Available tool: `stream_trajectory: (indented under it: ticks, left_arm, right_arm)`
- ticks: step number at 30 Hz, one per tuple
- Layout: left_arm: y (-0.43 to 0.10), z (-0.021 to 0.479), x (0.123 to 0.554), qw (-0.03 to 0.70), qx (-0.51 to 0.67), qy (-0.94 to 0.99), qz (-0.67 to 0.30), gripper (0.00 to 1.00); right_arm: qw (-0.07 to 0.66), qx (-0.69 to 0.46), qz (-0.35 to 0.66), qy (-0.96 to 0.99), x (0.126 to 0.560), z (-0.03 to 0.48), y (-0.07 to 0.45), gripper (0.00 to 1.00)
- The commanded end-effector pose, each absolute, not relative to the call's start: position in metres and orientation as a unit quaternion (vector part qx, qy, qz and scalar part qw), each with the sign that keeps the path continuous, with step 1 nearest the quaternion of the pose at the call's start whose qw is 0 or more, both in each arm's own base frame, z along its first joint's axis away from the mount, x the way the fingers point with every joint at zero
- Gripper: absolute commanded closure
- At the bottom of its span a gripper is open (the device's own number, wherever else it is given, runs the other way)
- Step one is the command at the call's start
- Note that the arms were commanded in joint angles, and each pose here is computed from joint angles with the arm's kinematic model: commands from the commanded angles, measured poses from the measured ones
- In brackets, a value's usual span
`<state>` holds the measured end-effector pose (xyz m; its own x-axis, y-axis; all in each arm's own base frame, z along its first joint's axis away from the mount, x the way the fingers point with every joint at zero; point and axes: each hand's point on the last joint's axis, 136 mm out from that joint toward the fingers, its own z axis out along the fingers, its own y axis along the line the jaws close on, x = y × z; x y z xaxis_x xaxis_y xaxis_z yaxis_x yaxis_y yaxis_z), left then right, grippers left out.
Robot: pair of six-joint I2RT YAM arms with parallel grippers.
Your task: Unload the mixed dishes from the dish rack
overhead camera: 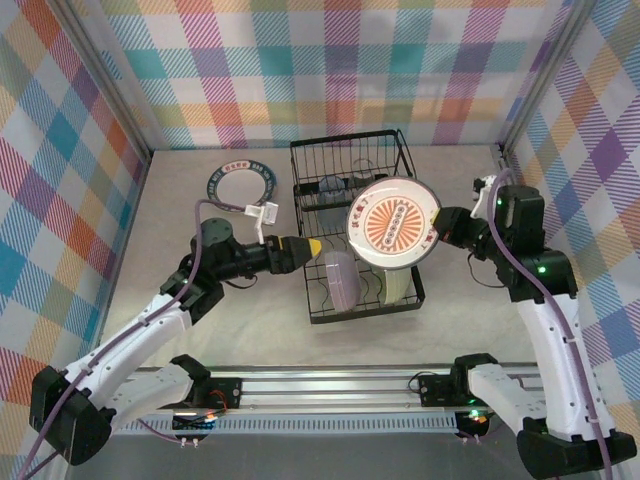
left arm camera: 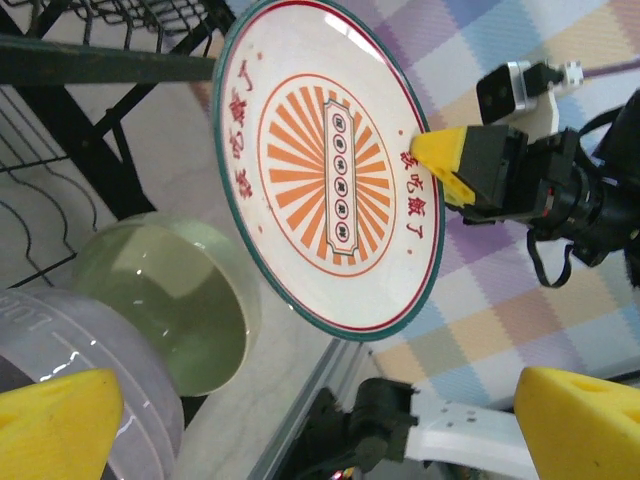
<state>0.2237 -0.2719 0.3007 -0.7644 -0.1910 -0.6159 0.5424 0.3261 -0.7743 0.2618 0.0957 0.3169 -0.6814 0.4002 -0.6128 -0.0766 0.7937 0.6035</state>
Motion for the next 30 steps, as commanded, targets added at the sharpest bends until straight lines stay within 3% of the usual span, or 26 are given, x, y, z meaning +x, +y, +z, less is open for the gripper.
stream_trajectory:
  ticks: [1,9,15,26,30]
  left_arm:
    - [-0.277,0.3,0.225,0.342,0.145,0.766,-0.524,0.0]
    - [-0.292,0.283,0.231,0.322,0.149,0.801,-0.482,0.02]
    - [-0.305,0.277,0.244,0.297,0.107,0.816,-0.484,0.1]
    - [-0.313,0.268,0.256,0.278,0.061,0.827,-0.485,0.52]
    - [-0.314,0.266,0.255,0.272,0.055,0.826,-0.491,0.62]
  right_arm:
    - [0.377,0.072,0.396,0.834,0.255,0.33,0.114,1.0]
    - [0.346,0.066,0.439,0.827,0.248,0.313,0.125,1.0]
    - [0.345,0.056,0.45,0.822,0.245,0.307,0.128,1.0]
    - [0.342,0.052,0.458,0.819,0.244,0.301,0.13,1.0]
    - [0.341,0.051,0.463,0.817,0.245,0.3,0.132,1.0]
